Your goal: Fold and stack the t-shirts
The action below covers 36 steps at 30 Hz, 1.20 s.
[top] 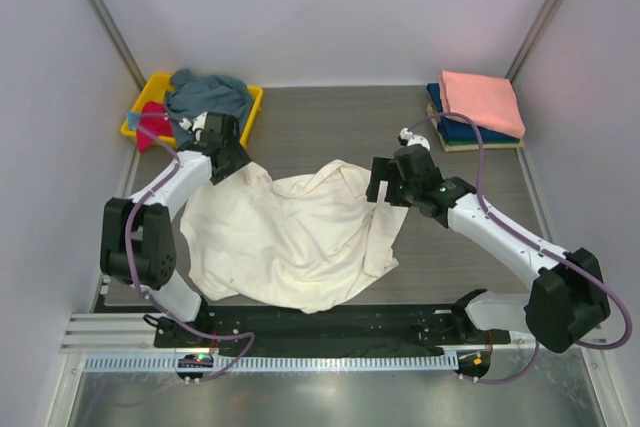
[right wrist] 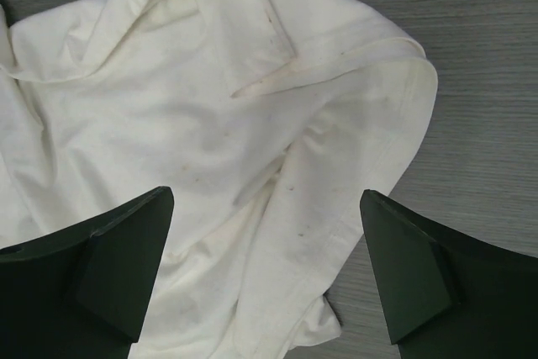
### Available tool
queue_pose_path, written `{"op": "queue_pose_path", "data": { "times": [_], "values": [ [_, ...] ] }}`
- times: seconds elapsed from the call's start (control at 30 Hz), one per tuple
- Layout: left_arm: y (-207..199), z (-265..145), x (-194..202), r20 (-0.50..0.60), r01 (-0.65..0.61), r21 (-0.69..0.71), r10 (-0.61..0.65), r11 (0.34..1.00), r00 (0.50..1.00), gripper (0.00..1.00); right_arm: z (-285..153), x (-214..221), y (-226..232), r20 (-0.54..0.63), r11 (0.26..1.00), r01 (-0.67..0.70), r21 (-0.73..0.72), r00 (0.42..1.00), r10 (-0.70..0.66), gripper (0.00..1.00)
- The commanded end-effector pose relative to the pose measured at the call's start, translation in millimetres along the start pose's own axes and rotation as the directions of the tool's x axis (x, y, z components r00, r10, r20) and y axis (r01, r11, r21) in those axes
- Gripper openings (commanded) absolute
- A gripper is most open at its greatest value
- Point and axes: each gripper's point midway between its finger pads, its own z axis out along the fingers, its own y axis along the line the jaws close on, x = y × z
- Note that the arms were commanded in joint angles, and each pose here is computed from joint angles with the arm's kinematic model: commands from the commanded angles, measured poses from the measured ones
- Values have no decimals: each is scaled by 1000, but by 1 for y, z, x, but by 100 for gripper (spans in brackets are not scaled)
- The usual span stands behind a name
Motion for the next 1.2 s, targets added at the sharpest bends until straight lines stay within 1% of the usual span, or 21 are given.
{"op": "queue_pose_path", "data": {
  "times": [0.0, 0.07, 0.1, 0.17, 0.2, 0.27, 0.3, 0.33, 0.37, 0.4, 0.43, 0.47, 0.5, 0.53, 0.67, 0.7, 0.77, 0.8, 0.83, 0.9, 1.17],
  "values": [
    [-17, 17, -26, 80, 54, 1, -54, 999, 995, 66, -16, -26, 8, 100, 999, -12, -34, 995, 15, 100],
    [-24, 33, -26, 73, 54, 5, -54, 999, 996, 66, -14, -27, 5, 103, 1000, -10, -18, 995, 12, 100],
    [-29, 35, -30, 75, 57, 11, -57, 998, 996, 65, -11, -27, -1, 106, 1000, -15, 5, 994, 15, 100],
    [-29, 50, -23, 48, 46, -12, -45, 999, 998, 62, -5, -24, -12, 94, 998, -41, 44, 995, 37, 100],
    [-26, 56, -22, 48, 47, -37, -45, 998, 998, 60, -1, -18, -15, 73, 998, -46, 43, 996, 43, 100],
    [-25, 63, -25, 54, 43, -63, -39, 997, 998, 54, 9, -13, -24, 48, 996, -56, 69, 997, 52, 100],
    [-26, 65, -30, 66, 40, -71, -35, 997, 997, 49, 13, -10, -27, 35, 996, -49, 77, 998, 46, 100],
    [-24, 64, -33, 71, 33, -88, -27, 996, 997, 34, 16, -11, -28, 35, 996, -48, 78, 998, 45, 100],
    [-29, 63, -42, 85, 27, -79, -21, 997, 996, 26, 20, -12, -30, 33, 996, -53, 78, 998, 51, 99],
    [-27, 62, -44, 84, 27, -89, -20, 996, 996, 12, 27, -9, -28, 13, 996, -53, 71, 999, 52, 96],
    [-29, 58, -48, 97, 30, -90, -21, 996, 995, 5, 32, -11, -17, 3, 998, -57, 17, 998, 57, 94],
    [-29, 50, -55, 117, 48, -84, -38, 995, 992, 0, 35, -12, -10, -4, 998, -60, -8, 998, 60, 92],
    [-29, 46, -58, 135, 58, -74, -48, 996, 990, 0, 42, -14, -3, -20, 997, -68, -32, 998, 68, 89],
    [-29, 43, -59, 143, 60, -67, -50, 996, 988, 0, 47, -16, 5, -25, 996, -68, -56, 997, 67, 88],
    [-26, 33, -58, 147, 66, -54, -57, 996, 987, 0, 70, -29, 17, -37, 998, -39, -54, 999, 37, 83],
    [-25, 31, -57, 146, 69, -52, -60, 996, 987, 0, 81, -31, 20, -50, 998, -36, -49, 998, 33, 78],
    [-23, 28, -56, 145, 74, -50, -66, 996, 987, 0, 93, -32, 22, -65, 999, -27, -43, 998, 24, 72],
    [-21, 26, -54, 147, 78, -50, -70, 996, 987, 0, 96, -39, 27, -58, 998, -24, -53, 998, 21, 70],
    [-20, 25, -54, 146, 82, -47, -75, 996, 986, 0, 106, -33, 26, -80, 999, -19, -43, 997, 16, 70],
    [-18, 23, -54, 151, 84, -44, -76, 996, 986, 0, 113, -38, 27, -76, 999, -14, -36, 997, 11, 68],
    [-14, 23, -54, 154, 92, -45, -84, 995, 985, 0, 144, -16, 20, -147, 1000, 10, 6, 989, -9, 59]
  ]
}}
